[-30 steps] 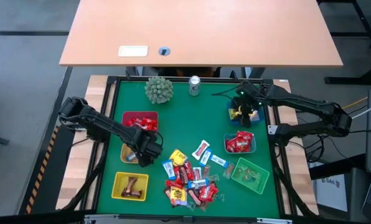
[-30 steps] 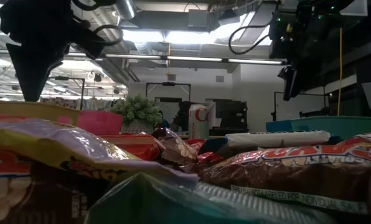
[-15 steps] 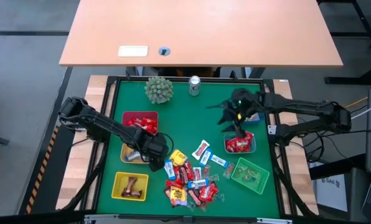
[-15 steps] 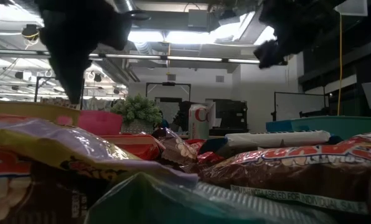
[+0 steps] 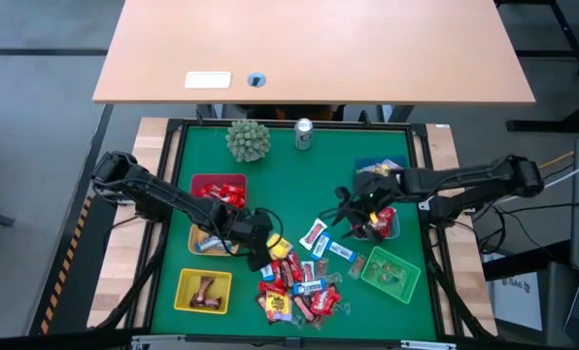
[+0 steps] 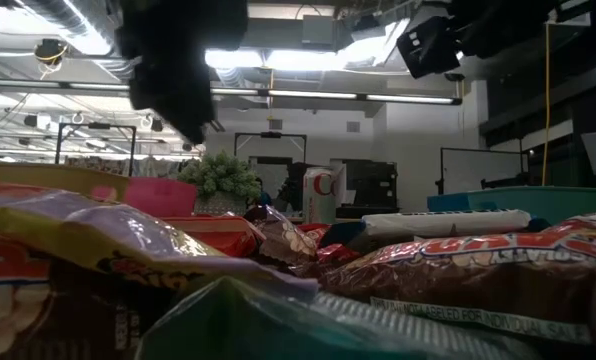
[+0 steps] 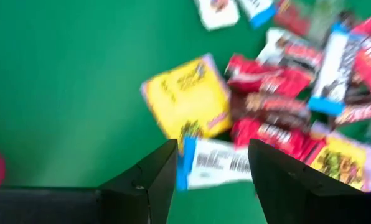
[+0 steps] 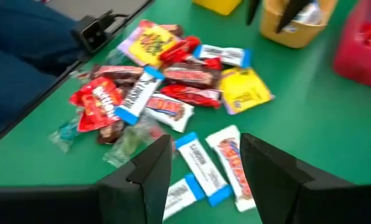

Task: Sort candy
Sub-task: Put the white chocolate bar into the orange bin

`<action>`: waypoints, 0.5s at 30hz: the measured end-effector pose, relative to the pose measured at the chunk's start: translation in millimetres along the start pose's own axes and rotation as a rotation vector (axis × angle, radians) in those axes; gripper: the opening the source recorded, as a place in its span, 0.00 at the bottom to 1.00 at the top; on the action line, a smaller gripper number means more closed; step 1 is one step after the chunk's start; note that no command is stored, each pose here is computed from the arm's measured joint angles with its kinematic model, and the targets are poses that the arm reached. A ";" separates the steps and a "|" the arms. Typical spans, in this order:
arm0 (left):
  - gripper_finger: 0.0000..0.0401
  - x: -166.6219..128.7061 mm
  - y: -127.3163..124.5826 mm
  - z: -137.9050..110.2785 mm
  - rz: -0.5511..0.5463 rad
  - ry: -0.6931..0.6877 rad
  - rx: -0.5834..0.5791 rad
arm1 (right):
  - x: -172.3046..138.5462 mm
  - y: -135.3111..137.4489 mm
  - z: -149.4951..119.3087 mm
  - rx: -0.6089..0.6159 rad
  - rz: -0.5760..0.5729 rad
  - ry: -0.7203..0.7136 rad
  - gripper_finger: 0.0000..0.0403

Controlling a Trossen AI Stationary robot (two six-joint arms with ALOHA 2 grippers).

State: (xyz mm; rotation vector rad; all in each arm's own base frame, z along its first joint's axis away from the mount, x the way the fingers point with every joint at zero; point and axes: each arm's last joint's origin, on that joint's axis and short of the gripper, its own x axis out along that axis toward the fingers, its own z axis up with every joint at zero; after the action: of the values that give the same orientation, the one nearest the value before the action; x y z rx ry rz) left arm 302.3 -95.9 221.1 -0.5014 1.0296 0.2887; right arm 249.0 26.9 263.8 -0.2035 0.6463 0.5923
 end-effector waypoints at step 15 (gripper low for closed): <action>0.46 -1.3 -9.8 11.9 -0.057 -0.164 0.081 | 62.8 10.6 -15.4 -0.051 0.043 0.200 0.47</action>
State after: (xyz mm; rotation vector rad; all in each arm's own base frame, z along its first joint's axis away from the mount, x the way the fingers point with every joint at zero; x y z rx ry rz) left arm 314.9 -97.9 229.8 -0.4259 0.8630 0.2319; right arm 275.4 58.5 212.8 -0.2995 0.8312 0.6349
